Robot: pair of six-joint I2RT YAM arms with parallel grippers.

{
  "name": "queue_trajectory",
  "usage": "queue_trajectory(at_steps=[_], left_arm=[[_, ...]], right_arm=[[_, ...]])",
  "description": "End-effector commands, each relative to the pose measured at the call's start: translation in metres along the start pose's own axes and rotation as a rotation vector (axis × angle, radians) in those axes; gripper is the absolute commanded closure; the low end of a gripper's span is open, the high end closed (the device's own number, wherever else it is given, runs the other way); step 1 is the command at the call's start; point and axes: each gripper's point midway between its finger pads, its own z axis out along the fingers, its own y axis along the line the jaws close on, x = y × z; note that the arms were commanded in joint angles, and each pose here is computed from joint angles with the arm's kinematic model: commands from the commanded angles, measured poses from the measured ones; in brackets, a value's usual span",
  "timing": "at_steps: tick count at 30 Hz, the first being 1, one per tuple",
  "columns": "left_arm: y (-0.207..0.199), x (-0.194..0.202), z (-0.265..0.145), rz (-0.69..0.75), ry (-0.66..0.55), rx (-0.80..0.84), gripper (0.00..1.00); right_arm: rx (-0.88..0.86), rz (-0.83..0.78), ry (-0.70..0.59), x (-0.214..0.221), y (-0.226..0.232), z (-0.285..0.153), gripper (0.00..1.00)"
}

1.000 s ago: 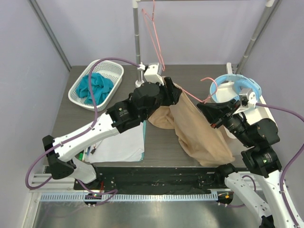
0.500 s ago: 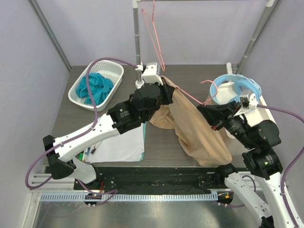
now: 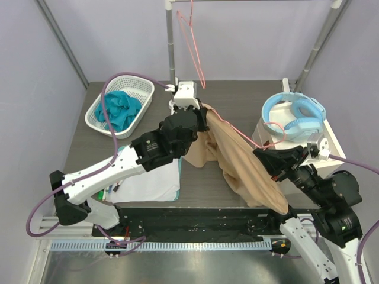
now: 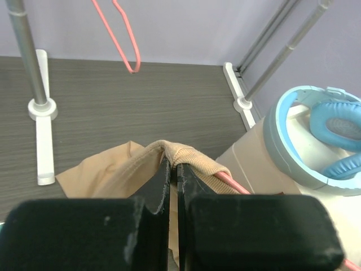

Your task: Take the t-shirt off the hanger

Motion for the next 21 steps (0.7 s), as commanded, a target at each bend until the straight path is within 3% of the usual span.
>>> queue_trajectory(at_steps=[1, 13, 17, 21], left_arm=[[0.055, -0.051, 0.003, 0.008, -0.173, -0.265, 1.00], [0.063, -0.040, 0.015, 0.008, -0.128, -0.292, 1.00], [0.056, -0.032, 0.022, 0.015, -0.106, -0.264, 1.00], [0.035, -0.001, 0.029, 0.030, -0.014, -0.125, 1.00]], right_arm=[[-0.051, -0.037, -0.023, -0.014, 0.019, -0.019, 0.99], [0.087, -0.061, -0.136, -0.039, 0.006, -0.040, 0.99], [0.086, -0.041, -0.161, -0.042, 0.007, -0.041, 0.99], [0.156, -0.016, -0.178, -0.045, -0.012, -0.026, 0.99]])
